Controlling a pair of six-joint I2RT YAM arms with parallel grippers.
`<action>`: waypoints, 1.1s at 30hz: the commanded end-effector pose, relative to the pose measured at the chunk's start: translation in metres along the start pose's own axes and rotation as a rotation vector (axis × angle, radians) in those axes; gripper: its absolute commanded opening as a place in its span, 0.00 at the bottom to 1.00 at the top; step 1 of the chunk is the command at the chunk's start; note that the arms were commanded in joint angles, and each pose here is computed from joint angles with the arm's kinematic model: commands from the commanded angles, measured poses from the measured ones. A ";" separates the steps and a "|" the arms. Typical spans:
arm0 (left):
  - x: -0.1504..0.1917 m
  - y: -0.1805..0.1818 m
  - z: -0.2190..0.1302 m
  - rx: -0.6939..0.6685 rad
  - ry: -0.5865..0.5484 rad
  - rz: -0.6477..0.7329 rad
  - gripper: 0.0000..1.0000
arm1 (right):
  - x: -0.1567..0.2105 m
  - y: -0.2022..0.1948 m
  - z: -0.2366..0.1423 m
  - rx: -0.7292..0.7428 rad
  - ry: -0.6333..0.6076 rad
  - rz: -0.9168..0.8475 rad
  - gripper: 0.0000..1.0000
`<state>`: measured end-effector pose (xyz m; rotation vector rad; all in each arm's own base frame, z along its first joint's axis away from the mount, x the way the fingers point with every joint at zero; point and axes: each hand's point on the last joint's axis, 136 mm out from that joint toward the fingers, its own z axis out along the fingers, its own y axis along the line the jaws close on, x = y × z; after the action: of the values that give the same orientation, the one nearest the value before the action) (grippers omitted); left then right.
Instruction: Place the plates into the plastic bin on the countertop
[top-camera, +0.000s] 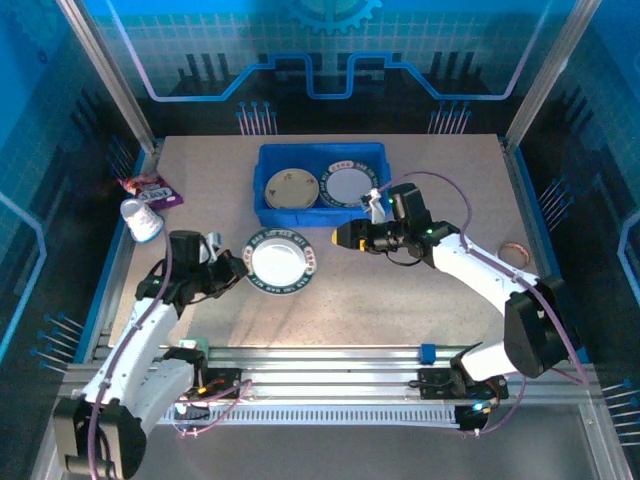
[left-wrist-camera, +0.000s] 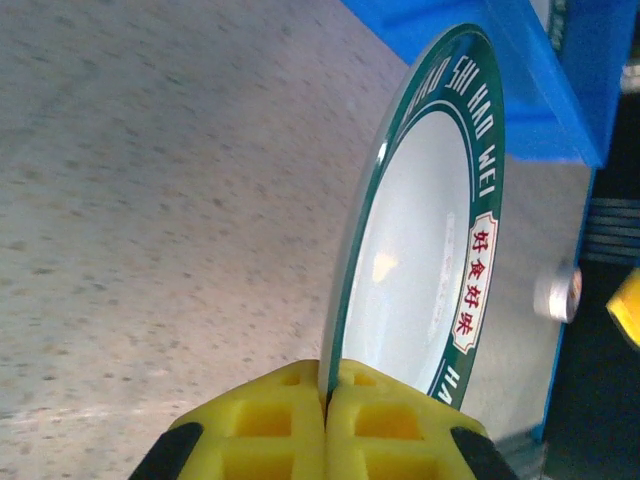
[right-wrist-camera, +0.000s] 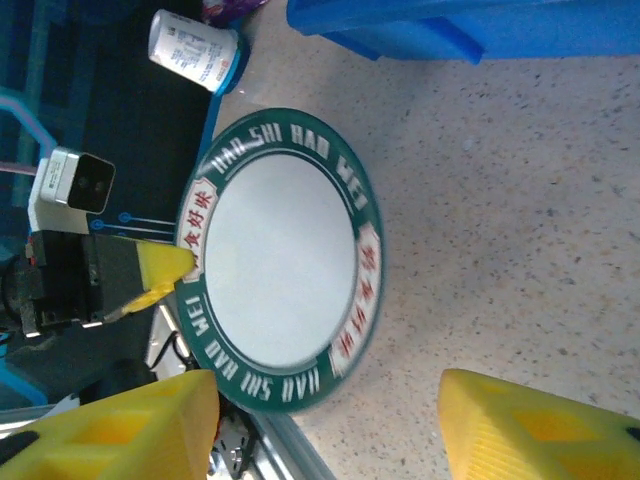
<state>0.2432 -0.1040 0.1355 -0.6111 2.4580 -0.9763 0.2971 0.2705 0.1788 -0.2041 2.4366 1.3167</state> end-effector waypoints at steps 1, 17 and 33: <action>0.000 -0.050 0.000 0.135 0.030 0.121 0.00 | -0.002 0.006 0.005 -0.066 0.011 0.026 0.62; 0.003 -0.105 0.009 0.250 0.063 0.203 0.00 | 0.004 -0.014 0.011 -0.015 0.026 0.052 0.32; -0.021 -0.108 0.045 0.208 0.061 0.178 0.00 | -0.004 -0.007 0.001 -0.170 -0.009 0.150 0.00</action>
<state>0.2953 -0.1783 0.1698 -0.3247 2.4280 -1.1433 0.3009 0.2632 0.1565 -0.0053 2.4531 1.4972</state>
